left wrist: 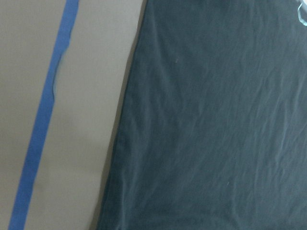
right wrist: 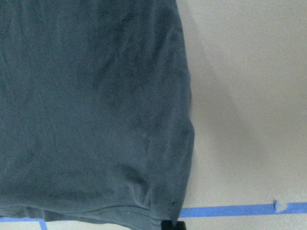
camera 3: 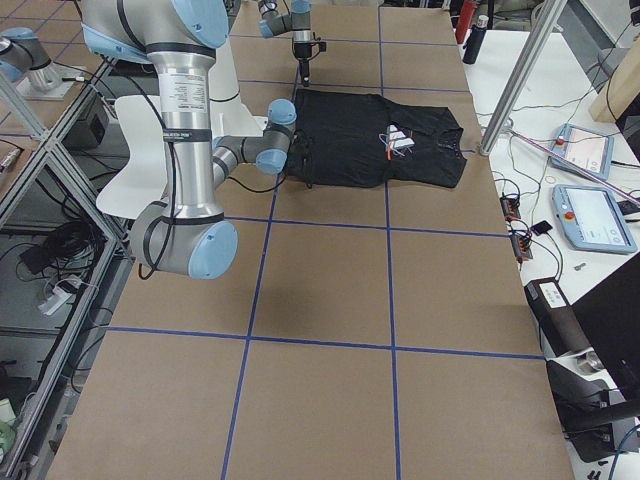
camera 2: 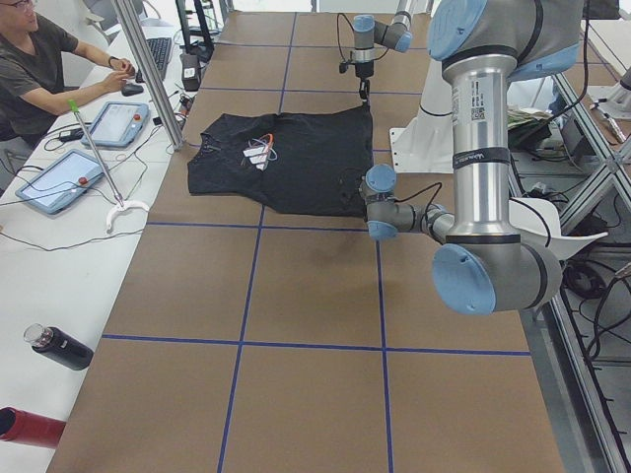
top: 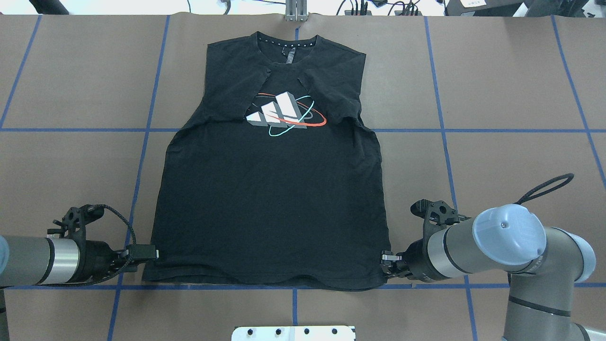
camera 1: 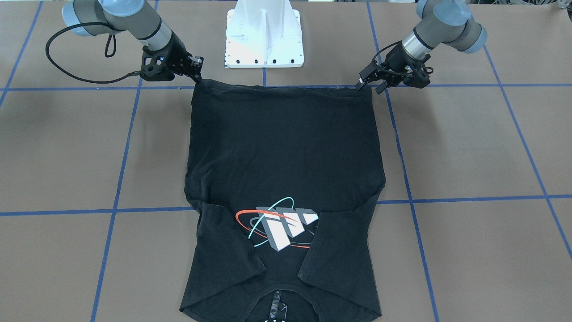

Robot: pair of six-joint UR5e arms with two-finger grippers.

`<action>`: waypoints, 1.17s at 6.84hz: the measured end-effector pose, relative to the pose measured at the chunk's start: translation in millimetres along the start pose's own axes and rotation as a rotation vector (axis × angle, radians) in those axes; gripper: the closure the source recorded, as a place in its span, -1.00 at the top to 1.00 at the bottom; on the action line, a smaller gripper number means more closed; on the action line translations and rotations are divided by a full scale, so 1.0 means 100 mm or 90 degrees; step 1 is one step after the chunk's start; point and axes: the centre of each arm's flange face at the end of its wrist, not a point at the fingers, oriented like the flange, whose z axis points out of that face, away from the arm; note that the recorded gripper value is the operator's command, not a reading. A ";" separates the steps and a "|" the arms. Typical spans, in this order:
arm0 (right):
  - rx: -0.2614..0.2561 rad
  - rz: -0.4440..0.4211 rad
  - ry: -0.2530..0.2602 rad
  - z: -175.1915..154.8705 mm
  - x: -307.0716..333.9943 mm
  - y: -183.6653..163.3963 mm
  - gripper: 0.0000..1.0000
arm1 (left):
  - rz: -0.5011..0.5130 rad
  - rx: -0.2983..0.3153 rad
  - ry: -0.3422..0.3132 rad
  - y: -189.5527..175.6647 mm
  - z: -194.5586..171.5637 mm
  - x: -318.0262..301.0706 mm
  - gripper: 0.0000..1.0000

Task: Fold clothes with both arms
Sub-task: 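Close both grippers on the hem corners nearest the robot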

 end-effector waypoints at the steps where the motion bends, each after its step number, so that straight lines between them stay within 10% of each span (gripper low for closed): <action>1: -0.003 0.002 -0.001 -0.03 0.00 -0.02 -1.00 | 0.000 -0.003 -0.005 0.02 0.02 0.00 0.92; 8: -0.009 0.005 -0.003 -0.07 0.00 -0.05 -1.00 | 0.002 -0.020 -0.025 0.14 0.15 -0.02 0.74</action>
